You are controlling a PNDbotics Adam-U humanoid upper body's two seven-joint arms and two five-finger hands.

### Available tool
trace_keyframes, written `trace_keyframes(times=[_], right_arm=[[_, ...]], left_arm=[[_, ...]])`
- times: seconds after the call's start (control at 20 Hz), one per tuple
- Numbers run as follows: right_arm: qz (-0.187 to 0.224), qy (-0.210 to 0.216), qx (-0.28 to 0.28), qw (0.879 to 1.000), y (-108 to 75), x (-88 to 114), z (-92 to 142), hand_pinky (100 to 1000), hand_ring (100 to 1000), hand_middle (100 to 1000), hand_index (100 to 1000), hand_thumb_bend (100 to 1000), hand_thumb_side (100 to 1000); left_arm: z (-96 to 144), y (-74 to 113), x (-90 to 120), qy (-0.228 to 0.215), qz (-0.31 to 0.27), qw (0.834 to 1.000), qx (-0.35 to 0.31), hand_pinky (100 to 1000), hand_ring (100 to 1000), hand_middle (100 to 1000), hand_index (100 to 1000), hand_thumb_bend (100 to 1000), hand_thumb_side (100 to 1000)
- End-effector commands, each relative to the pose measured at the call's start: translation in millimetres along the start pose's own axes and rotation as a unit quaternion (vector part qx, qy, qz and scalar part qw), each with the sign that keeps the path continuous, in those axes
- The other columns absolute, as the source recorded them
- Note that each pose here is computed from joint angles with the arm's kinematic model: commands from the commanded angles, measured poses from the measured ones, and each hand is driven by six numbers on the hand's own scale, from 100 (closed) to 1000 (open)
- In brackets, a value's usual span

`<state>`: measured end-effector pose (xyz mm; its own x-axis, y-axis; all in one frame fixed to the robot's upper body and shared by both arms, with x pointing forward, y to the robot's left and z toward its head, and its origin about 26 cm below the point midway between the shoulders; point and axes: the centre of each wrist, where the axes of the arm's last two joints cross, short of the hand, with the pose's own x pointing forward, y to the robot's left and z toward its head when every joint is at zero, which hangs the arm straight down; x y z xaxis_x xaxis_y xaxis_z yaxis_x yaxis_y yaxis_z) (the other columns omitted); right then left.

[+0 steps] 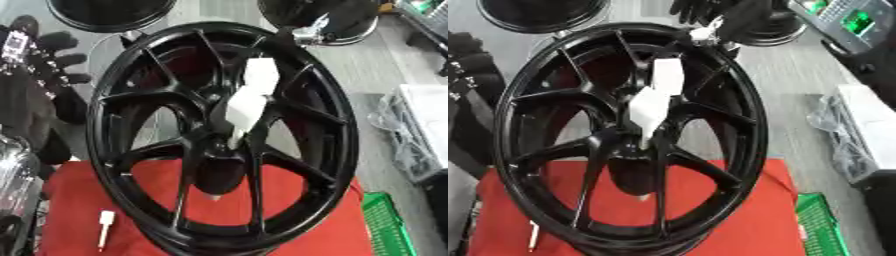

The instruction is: Pull the pin out of the wheel hub.

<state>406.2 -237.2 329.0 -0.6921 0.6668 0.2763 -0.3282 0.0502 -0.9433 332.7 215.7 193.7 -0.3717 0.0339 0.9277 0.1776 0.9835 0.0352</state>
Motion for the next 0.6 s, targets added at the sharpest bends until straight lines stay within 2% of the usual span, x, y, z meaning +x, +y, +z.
trace_keyframes(times=[0.05, 0.3, 0.5, 0.6], right_arm=[[0.014, 0.009, -0.004, 1.000, -10.2, 5.8, 8.8, 872, 792, 730, 850, 271, 603], [0.018, 0.012, 0.020, 1.000, -4.3, 8.9, 2.5, 905, 821, 750, 871, 360, 635], [0.039, 0.002, 0.039, 0.998, -0.9, 13.1, 0.4, 921, 839, 770, 889, 460, 605], [0.051, -0.001, 0.048, 0.998, 0.6, 13.6, -0.4, 925, 844, 774, 893, 457, 582]], left_arm=[[-2.3, 0.8, 7.8, -0.013, -0.007, 1.000, -0.005, 651, 748, 732, 746, 235, 838], [-2.4, -0.1, 7.7, -0.013, -0.005, 1.000, -0.007, 650, 748, 730, 746, 236, 839], [-2.4, -0.4, 7.4, -0.012, -0.005, 1.000, -0.008, 650, 748, 729, 745, 236, 839], [-2.5, -0.6, 7.5, -0.012, -0.005, 1.000, -0.008, 650, 748, 728, 745, 236, 838]])
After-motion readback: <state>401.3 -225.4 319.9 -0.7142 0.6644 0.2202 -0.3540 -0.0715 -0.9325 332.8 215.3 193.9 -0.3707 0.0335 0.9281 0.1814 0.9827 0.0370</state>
